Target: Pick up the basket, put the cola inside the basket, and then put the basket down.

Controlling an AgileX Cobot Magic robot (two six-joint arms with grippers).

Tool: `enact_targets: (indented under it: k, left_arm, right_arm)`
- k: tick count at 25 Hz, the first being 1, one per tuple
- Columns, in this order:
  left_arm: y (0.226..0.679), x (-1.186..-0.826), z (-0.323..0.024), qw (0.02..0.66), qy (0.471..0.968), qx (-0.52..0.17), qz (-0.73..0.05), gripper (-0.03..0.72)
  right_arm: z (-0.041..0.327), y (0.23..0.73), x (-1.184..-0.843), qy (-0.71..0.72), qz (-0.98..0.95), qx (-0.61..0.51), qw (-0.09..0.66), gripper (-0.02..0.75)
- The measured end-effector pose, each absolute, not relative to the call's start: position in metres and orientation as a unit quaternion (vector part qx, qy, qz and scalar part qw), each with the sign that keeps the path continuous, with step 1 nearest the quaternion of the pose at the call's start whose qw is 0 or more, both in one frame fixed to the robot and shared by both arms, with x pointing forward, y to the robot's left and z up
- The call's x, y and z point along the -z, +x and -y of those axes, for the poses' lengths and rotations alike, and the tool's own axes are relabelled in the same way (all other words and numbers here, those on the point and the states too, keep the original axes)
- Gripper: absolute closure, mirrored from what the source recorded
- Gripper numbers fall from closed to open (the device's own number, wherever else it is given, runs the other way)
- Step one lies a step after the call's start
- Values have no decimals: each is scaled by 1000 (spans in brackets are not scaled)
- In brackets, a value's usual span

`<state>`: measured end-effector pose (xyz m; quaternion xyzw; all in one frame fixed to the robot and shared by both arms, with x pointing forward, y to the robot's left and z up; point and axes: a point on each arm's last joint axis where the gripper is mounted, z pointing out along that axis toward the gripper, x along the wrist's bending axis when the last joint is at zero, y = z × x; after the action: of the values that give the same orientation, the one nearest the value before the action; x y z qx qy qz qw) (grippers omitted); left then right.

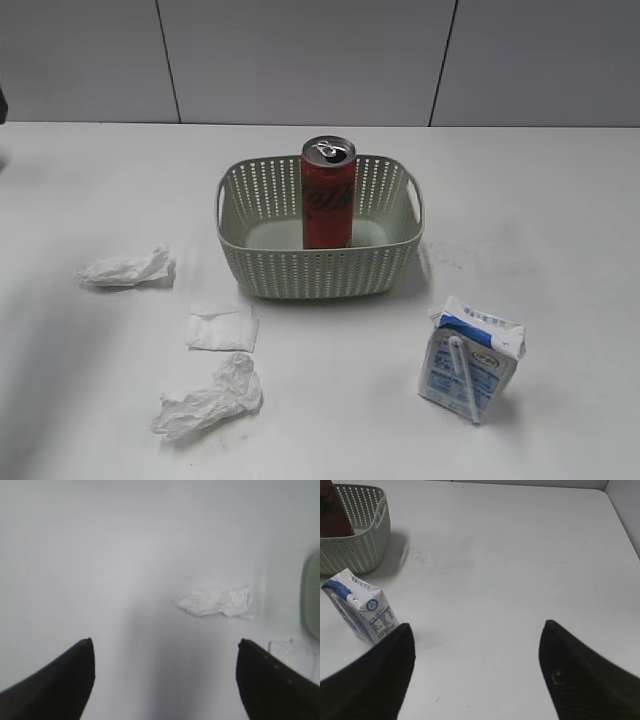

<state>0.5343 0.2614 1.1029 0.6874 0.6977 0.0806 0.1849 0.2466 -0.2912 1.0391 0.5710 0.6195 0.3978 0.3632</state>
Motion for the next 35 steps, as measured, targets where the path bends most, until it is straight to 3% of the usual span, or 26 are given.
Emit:
enact_targets:
  k: [6,11,17,21,27,35]
  left_arm:
    - [458,-1106,-262,196,711,-117,-665,29]
    - [392,-1107,-272,243,702,-159,-650,50]
    - [320,-1079,-286,294,687,-213,-630,70]
    - [289,-1062,-291,334,671,-248,-614,87]
    - [256,-1069,-297,413,632,-313,-577,95]
    - [233,-1057,-302,423,625,-328,-569,95]
  right_arm:
    - [291,246,-1039,560,-630,-405,355,155]
    - [291,246,-1039,559,-630,-406,354,155]
    - [291,246,-1039,559,-630,-406,354,155]
    - [291,246,-1039,559,-630,-407,354,155]
    - [290,246,-1039,559,-630,-408,352,155]
    - [290,246,-1039,557,-632,-409,351,168]
